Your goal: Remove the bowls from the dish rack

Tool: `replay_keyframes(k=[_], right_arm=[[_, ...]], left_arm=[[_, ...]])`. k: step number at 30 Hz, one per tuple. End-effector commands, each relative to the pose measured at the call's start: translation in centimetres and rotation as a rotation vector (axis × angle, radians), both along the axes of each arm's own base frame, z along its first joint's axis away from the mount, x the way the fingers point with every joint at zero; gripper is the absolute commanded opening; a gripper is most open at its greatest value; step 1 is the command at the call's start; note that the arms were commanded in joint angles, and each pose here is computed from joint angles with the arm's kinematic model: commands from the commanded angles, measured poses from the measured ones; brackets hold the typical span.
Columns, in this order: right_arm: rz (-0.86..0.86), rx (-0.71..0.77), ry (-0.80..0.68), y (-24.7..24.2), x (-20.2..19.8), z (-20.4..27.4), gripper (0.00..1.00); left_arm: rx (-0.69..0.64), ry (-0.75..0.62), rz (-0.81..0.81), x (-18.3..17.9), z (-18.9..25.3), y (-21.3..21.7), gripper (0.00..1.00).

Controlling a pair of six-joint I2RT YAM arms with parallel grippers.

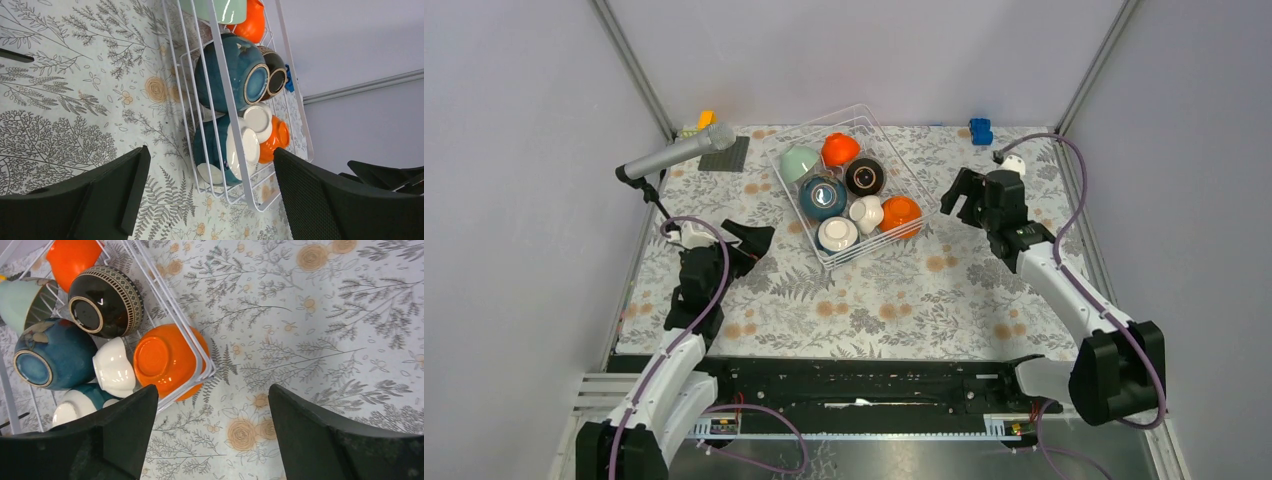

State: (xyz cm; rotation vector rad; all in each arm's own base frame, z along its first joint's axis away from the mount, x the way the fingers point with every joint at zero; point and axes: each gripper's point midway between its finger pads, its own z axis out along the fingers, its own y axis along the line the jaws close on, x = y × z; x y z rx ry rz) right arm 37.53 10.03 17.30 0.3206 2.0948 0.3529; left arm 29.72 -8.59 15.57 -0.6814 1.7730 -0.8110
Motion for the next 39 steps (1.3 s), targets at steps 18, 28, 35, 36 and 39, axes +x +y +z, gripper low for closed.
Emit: replay_keyframes(k=[18,28,35,36,39], right_arm=[[0.078,0.034,-0.042,3.3,0.7,3.6,1.00],[0.356,-0.043,-0.047,12.2,0.6,3.5,0.96],[0.393,-0.084,-0.054,13.8,0.3,2.9,0.94],[0.393,-0.089,-0.056,13.7,0.2,2.8,0.95],[0.370,-0.107,-0.068,13.0,0.1,3.0,0.96]], left_arm=[[0.066,-0.117,-0.191,2.4,0.5,-3.8,0.99],[0.157,-0.139,-0.257,4.4,0.9,-7.9,0.84],[0.195,-0.068,-0.180,6.9,0.0,-7.3,0.73],[0.204,-0.053,-0.163,7.3,-0.3,-7.1,0.73],[0.230,-0.015,-0.120,8.4,-0.7,-6.6,0.73]])
